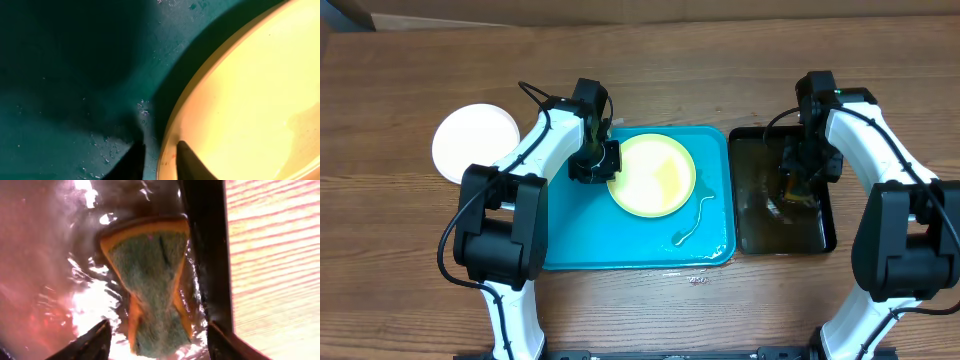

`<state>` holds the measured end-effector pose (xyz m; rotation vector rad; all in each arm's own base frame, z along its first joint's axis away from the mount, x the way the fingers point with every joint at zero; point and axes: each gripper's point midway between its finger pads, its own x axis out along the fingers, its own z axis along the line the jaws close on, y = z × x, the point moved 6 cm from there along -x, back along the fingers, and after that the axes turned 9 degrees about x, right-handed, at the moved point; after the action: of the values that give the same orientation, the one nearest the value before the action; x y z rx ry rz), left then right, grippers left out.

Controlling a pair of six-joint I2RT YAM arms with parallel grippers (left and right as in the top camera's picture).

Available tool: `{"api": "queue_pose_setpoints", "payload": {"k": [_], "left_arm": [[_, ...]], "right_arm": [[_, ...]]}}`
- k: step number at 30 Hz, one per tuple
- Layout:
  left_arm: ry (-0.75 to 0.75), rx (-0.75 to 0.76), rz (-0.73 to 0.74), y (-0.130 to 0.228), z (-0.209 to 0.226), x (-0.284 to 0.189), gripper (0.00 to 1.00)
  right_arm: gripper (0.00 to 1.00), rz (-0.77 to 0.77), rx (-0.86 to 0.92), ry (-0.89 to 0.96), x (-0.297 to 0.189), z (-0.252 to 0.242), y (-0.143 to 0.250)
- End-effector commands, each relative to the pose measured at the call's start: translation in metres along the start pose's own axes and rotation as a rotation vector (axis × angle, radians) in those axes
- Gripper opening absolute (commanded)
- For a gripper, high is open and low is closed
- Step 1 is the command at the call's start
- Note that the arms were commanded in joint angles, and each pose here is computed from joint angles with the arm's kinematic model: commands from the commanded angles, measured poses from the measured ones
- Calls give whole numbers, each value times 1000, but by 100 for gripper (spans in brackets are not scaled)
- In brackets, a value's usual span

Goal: Clean dirty plates on tray and stack at the side

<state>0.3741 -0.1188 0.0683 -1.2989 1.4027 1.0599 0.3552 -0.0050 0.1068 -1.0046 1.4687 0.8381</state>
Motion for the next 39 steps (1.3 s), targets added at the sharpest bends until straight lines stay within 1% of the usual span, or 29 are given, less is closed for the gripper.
{"api": "queue_pose_setpoints", "payload": {"k": [1,2,4,5,7,9,10,11,12,13,17,21,28,32,36,39], "left_arm": [[-11,8,28,4,-2,8,27],[-17,10,29,5,-2,8,28],[-44,16,29,6,-1,9,33],[-59,20,30,7,-1,11,34],[-65,31,34,10,-4,15,35],[-65,39,38,13,-7,19,35],[-67,46,38,14,-8,22,32],[-69,52,37,15,-9,24,26],[-73,57,35,17,-10,27,16],[-78,65,33,18,-12,30,4],[-87,70,26,15,-12,26,4],[-84,74,9,2,-10,4,4],[-61,98,-123,-38,-23,-66,4],[-45,143,-215,-52,-49,-109,4],[-29,202,-287,-56,-82,-127,4],[-64,236,-356,-57,-110,-133,4]], "right_arm": [[64,-101,7,-28,-35,0,-21],[66,-118,20,-35,-43,-1,-26],[72,-154,64,-52,-55,-6,-37],[73,-179,90,-62,-61,-10,-44],[79,-216,147,-77,-66,-22,-57],[82,-238,191,-82,-66,-36,-66],[88,-242,217,-80,-65,-45,-70],[96,-241,239,-77,-64,-54,-72],[100,-236,260,-73,-62,-63,-74],[100,-228,297,-64,-59,-78,-75],[100,-223,355,-55,-56,-102,-78],[100,-220,385,-50,-54,-114,-79],[100,-220,390,-49,-54,-116,-80],[100,-219,390,-49,-54,-116,-80],[100,-220,390,-49,-54,-116,-80],[100,-219,390,-49,-54,-116,-80]]}}
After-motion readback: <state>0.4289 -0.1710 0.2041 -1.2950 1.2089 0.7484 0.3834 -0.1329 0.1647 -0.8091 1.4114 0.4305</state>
